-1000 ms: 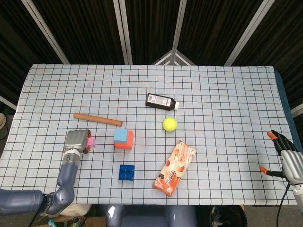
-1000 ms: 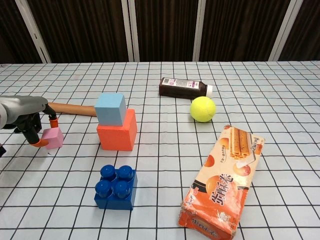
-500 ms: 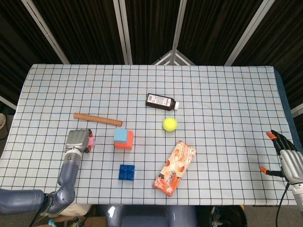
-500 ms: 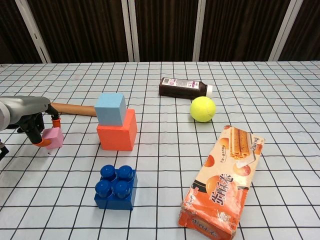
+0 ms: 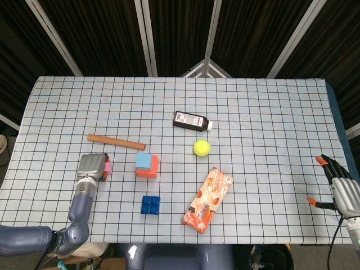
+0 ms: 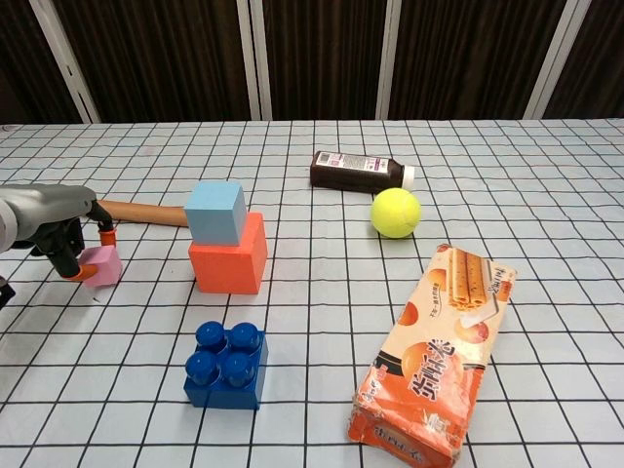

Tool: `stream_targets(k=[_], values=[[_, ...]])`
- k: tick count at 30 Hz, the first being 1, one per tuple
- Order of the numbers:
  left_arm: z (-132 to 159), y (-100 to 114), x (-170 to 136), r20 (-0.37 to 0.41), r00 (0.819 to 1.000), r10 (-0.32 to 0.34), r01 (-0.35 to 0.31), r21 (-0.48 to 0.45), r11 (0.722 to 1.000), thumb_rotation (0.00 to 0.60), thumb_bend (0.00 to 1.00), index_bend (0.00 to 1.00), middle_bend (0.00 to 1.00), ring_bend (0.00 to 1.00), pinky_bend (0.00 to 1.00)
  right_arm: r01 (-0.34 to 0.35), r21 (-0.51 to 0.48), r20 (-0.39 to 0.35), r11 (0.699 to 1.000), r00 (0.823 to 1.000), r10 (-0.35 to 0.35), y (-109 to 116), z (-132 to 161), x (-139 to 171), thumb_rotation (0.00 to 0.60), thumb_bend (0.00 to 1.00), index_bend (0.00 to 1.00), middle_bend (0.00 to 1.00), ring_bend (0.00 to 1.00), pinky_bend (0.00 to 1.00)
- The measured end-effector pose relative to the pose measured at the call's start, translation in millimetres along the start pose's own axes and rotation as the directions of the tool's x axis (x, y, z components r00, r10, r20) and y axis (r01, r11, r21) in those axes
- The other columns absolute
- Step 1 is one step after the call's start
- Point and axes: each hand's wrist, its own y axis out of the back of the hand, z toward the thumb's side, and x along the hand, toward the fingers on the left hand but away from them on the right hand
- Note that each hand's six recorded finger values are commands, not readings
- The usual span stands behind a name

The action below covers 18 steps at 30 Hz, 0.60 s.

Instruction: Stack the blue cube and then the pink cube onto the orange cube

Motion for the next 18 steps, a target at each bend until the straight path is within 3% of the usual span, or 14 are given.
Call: stream_targets(k=[12,18], values=[[-1.9,7.2,-3.6,0.004,1.000,0.022,-0.022,-0.025,0.999,0.600,0.48,0.42,0.85,0.82,0.88,0.000,0.001,0.000,1.000,1.000,0.000,-0.4,0.6,-0.8,0.600,0.13,0.00,0.01,0.03,0.14],[-0.7,23.4,-13.5,0.019,0.998,0.053,-0.052,-0.047,0.998,0.600,0.48,0.42,0.85,0.82,0.88,0.001,-0.002,0.000,1.000,1.000,-0.001,0.2,0.4,-0.4,0.600,0.13,0.00,0.01,0.04,0.14]])
